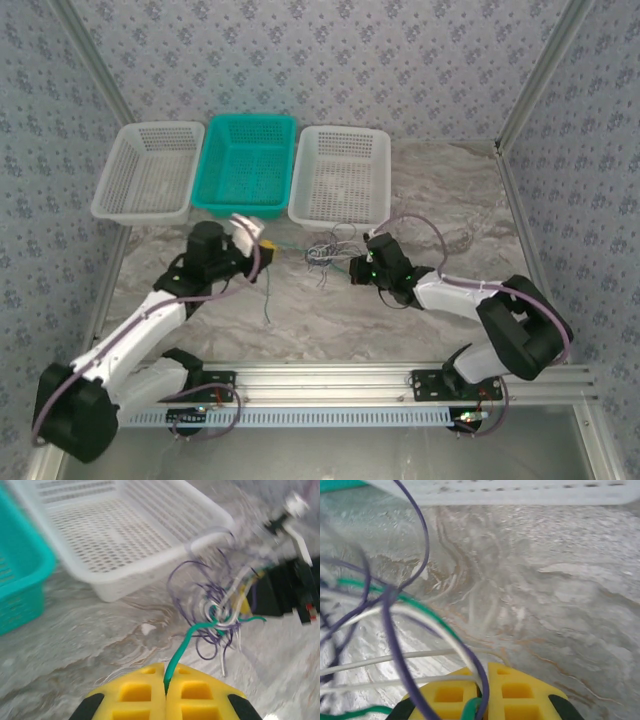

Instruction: Untangle the cables

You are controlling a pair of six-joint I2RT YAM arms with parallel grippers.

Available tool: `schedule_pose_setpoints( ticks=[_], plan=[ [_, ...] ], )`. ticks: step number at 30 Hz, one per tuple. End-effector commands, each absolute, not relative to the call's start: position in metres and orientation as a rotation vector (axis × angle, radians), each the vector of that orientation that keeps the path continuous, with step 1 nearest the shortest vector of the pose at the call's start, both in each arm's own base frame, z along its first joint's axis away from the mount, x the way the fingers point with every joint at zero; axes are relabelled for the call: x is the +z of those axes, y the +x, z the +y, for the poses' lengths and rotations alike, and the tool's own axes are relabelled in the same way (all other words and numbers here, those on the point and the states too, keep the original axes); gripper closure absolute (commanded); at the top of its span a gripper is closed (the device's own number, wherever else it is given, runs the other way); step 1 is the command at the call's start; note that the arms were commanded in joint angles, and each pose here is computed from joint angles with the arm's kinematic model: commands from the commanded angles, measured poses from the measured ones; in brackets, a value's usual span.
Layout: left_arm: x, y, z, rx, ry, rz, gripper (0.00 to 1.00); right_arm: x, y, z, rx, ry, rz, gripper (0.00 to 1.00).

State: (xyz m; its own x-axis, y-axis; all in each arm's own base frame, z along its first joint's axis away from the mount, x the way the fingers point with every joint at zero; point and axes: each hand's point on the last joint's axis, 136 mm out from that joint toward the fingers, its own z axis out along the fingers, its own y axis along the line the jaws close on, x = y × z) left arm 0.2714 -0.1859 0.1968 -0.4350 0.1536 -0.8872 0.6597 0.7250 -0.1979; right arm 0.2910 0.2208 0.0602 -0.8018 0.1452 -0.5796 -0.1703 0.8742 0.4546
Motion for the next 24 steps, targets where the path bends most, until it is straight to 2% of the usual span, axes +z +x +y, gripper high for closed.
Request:
schedule_pose_setpoints(
  ticks=[1,4,6,9,11,13,14,15,20,24],
  plan=[
    [0.259,0.297,-0.137,-0.633,0.249,1.878,1.00,-0.004,0.254,0.139,0.330,0.279,2.645,1.00],
    [0.252,0.299,-0.119,-0.549,0.179,1.952,1.00,-0.002,0.250,0.128,0.298,0.310,2.644,1.00],
    [0.251,0.295,-0.131,-0.624,0.221,1.947,1.00,0.005,0.252,0.137,0.336,0.243,2.637,0.99],
    [0.249,0.280,-0.168,-0.809,0.407,1.906,1.00,0.021,0.249,0.172,0.463,-0.008,2.621,0.90],
    [0.237,0.270,-0.187,-0.823,0.520,1.928,1.00,0.032,0.243,0.188,0.470,-0.140,2.610,0.86],
    [0.223,0.264,-0.196,-0.772,0.584,1.972,1.00,0.042,0.237,0.194,0.452,-0.230,2.601,0.68],
    [0.218,0.262,-0.197,-0.754,0.598,1.988,1.00,0.048,0.236,0.191,0.417,-0.237,2.589,0.56],
    [0.216,0.261,-0.197,-0.753,0.598,1.995,1.00,0.056,0.236,0.188,0.391,-0.239,2.564,0.49],
    [0.231,0.248,-0.206,-0.831,0.660,1.908,1.00,0.125,0.246,0.194,0.474,-0.241,2.284,0.25],
    [0.267,0.230,-0.217,-0.903,0.747,1.761,1.00,0.158,0.263,0.205,0.549,-0.217,2.100,0.15]
  ],
)
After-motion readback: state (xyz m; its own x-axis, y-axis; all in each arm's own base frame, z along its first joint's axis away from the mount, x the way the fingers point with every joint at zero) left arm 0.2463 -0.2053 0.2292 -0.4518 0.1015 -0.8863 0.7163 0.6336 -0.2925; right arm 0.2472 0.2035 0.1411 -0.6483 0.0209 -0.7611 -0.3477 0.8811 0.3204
